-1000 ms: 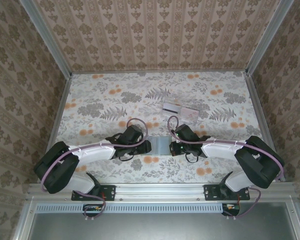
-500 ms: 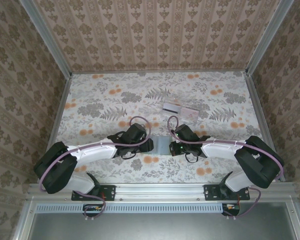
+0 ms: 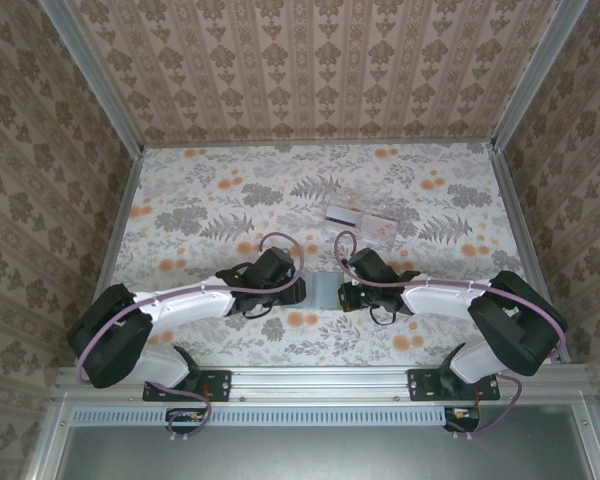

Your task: Take the credit cards out of the card holder

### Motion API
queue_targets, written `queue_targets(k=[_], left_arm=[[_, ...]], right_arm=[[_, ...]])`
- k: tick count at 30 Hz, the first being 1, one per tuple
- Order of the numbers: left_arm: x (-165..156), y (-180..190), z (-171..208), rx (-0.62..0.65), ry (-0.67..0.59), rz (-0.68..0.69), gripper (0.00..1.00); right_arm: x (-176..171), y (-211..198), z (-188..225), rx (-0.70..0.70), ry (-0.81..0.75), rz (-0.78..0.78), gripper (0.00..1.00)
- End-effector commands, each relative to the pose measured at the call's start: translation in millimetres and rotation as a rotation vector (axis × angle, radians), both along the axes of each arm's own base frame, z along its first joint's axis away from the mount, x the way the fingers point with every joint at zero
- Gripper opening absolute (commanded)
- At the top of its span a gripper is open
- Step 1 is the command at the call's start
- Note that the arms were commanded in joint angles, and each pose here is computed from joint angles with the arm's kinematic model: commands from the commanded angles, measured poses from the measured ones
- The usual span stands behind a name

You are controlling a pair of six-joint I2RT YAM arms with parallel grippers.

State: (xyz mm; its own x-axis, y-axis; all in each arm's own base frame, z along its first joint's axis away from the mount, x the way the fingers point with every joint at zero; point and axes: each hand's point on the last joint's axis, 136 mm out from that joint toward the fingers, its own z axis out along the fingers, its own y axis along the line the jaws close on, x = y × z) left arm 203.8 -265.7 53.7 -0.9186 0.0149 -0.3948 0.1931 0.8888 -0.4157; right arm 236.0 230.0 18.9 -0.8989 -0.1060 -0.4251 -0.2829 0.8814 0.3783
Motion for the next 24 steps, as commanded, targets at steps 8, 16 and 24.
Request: queue_targets(k=[8, 16, 24], left_arm=[[-0.7, -13.9, -8.8, 0.013, 0.026, -0.044, 0.48], [-1.0, -8.0, -13.2, 0.045, 0.031, -0.031, 0.48], [-1.6, -7.7, -21.6, 0.066, 0.048, -0.03, 0.48]], right_arm=[[-4.1, -0.7, -5.3, -0.013, 0.026, -0.009, 0.0], [-4.4, 0.0, -5.8, -0.011, 0.026, -0.008, 0.0], [-4.4, 0.3, -5.7, -0.01, 0.027, -0.007, 0.0]])
